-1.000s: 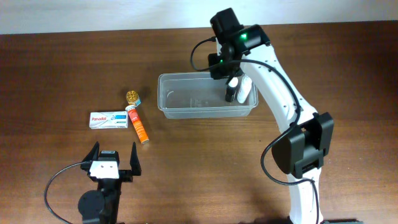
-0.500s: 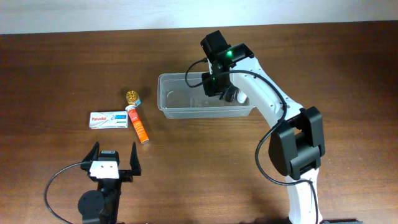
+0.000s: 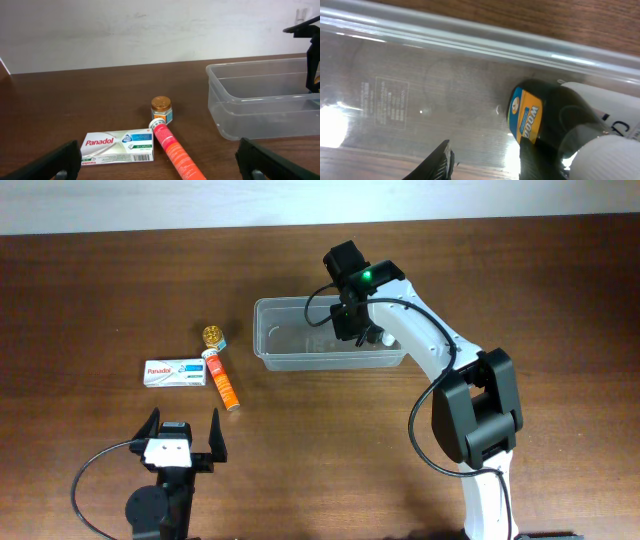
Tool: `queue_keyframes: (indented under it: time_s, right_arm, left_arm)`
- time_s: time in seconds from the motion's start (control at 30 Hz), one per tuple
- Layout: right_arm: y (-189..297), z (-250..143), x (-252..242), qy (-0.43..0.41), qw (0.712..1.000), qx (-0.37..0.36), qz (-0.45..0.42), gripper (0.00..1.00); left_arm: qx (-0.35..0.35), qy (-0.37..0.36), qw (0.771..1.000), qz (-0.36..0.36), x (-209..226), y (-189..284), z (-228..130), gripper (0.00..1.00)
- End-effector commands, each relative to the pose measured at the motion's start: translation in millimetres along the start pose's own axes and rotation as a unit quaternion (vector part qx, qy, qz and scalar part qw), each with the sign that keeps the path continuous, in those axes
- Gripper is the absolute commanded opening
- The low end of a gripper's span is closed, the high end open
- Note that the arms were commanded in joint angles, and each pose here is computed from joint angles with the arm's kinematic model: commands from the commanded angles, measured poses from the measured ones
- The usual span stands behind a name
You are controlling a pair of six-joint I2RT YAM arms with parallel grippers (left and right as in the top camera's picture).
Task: Pack container
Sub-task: 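Carry the dark bottle into the container and lower it, then open the right gripper and raise it away from the container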
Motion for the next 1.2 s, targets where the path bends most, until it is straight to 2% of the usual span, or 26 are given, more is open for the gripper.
queue_keyframes:
  time_s: [0.0, 0.27, 0.47, 0.73, 0.83, 0.93, 0.97, 1.17]
  right_arm:
    - [-5, -2, -9, 0.001, 1.0, 0.006, -0.025, 0.36]
    - [-3, 2, -10, 0.001, 1.0, -0.002, -0.022, 0.36]
    - [32, 20, -1, 0.004, 0.999, -0.028, 0.019, 0.37]
    - [143, 48, -13, 0.002, 0.993, -0.114, 0.02, 0.57]
    - [187, 51, -31, -0.014, 0.988, -0.154, 0.013, 0.67]
    - [216, 49, -58, -0.042, 0.983, -0.18, 0.003, 0.95]
    - [222, 47, -68, -0.055, 0.981, -0.184, -0.001, 1.0]
    - [227, 16, -153, -0.163, 0.973, -0.157, -0.032, 0.98]
  left_arm:
    - [0.0, -0.008, 1.0, 0.002, 1, 0, -2, 0.99]
    - [0.0, -0.008, 1.0, 0.002, 1, 0, -2, 1.0]
    - [0.0, -0.008, 1.0, 0.002, 1, 0, -2, 1.0]
    - [0.0, -0.008, 1.0, 0.002, 1, 0, -2, 1.0]
    - [0.0, -0.008, 1.0, 0.002, 1, 0, -2, 1.0]
    - [0.0, -0.008, 1.0, 0.002, 1, 0, -2, 0.99]
    - [0.0, -0.008, 1.0, 0.002, 1, 0, -2, 1.0]
    - [0.0, -0.008, 1.0, 0.002, 1, 0, -2, 1.0]
Point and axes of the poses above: each gripper's point midway between its finger pads, its own y axis back along the fingers, its own x axis along the line the jaws close on, z = x × y, the point moved 4 cm from there along y, back along the fingers, and after that the axes turned 12 degrees about y, right-handed, at the moved point
